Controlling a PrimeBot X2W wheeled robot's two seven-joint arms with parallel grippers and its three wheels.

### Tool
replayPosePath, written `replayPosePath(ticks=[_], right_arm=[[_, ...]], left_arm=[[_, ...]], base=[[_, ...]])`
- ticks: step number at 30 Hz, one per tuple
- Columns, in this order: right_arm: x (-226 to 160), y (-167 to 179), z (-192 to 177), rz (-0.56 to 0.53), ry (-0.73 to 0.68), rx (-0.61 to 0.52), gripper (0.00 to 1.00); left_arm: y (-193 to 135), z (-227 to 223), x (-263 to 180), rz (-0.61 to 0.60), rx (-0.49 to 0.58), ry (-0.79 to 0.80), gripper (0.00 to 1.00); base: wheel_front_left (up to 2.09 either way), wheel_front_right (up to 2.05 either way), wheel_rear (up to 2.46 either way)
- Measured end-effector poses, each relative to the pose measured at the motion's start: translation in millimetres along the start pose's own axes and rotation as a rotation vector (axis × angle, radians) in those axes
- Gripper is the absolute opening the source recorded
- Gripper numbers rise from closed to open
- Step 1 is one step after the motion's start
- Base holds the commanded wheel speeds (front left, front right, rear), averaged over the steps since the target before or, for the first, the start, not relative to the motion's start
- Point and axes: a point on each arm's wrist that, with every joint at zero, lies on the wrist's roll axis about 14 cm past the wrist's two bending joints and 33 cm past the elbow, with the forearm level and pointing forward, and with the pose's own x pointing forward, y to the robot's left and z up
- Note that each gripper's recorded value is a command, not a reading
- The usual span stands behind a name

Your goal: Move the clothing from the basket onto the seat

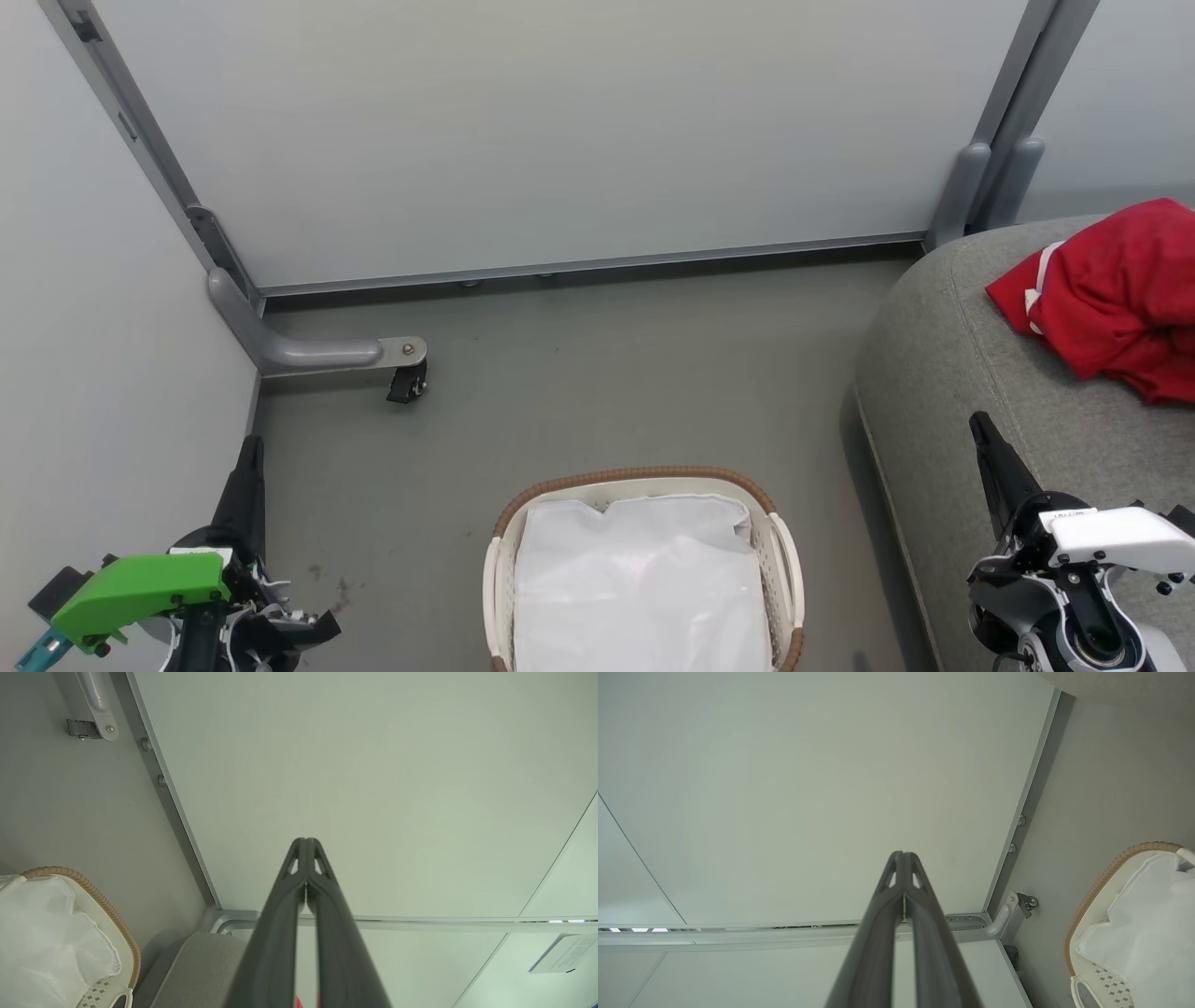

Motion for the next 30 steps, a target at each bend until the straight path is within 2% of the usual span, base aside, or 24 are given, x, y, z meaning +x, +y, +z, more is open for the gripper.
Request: replayPosePath(ticks=[30], right_arm=[[0.0, 0.1, 0.0, 0.0, 0.0, 0.0, 0.0]], left_arm=[[0.0, 0.0, 0.0, 0.0, 0.0, 0.0, 0.0]], base=[[0.0, 0.0, 0.0]])
